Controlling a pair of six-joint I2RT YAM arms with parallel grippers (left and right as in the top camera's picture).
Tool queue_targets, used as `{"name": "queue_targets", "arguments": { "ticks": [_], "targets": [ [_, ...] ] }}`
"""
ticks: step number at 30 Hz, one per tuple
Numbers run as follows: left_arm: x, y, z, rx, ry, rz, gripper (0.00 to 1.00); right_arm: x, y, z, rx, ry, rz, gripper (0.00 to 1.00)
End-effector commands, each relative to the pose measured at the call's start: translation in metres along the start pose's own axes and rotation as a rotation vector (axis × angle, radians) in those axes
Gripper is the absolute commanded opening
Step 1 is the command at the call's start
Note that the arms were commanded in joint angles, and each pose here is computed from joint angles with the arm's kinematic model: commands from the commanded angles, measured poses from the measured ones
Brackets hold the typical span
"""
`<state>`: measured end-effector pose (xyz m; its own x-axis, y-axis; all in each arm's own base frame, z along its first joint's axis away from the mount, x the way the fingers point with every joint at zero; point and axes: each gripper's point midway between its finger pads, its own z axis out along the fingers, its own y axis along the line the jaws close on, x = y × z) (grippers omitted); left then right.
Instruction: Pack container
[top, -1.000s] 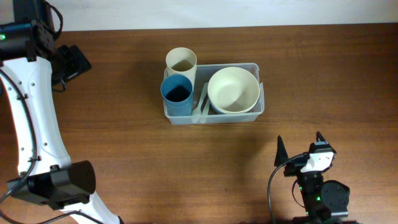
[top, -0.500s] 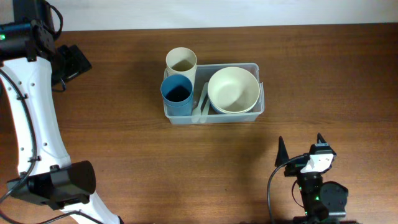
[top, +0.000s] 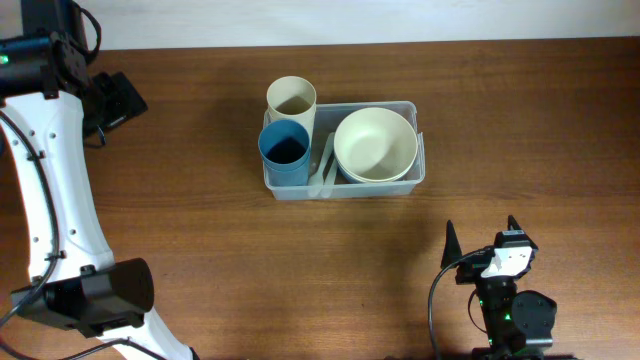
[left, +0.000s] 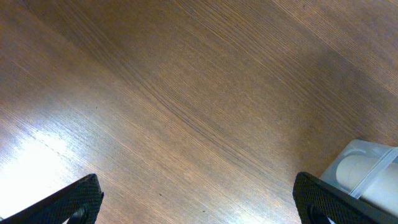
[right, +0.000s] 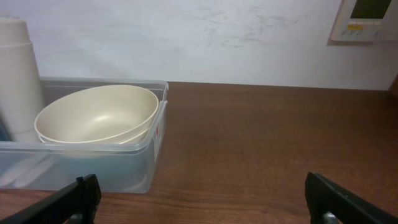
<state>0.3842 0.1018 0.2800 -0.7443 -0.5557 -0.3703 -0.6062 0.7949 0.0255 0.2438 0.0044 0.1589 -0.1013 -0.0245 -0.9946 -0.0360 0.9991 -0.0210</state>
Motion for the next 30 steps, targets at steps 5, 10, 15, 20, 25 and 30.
{"name": "queue_targets", "arguments": {
  "ticks": [5,10,15,20,25,30],
  "targets": [
    [-0.0022,0.0025,-0.0032,-0.004,-0.013,0.003,1.00,0.0024,-0.0032,0.0003,0.016,-0.003,-0.002,0.99],
    [-0.0022,0.0025,-0.0032,-0.004,-0.013,0.003,1.00,0.0024,-0.0032,0.0003,0.016,-0.003,-0.002,1.00],
    [-0.0022,0.0025,-0.0032,-0.004,-0.013,0.003,1.00,0.0023,-0.0031,0.0003,0.015,-0.004,-0.002,0.99],
    [-0.0022,0.0025,-0.0032,-0.004,-0.013,0.003,1.00,0.0024,-0.0031,0.0003,0.015,-0.003,-0.002,0.99],
    [-0.0022,0.0025,-0.0032,-0.004,-0.013,0.003,0.99,0.0023,-0.0032,0.0003,0.016,-0.004,-0.002,0.99],
    [-0.0021,0.0026,-0.0032,-0.004,-0.013,0.004,1.00,0.0023,-0.0031,0.0003,0.015,-0.004,-0.002,0.99]
  ]
}}
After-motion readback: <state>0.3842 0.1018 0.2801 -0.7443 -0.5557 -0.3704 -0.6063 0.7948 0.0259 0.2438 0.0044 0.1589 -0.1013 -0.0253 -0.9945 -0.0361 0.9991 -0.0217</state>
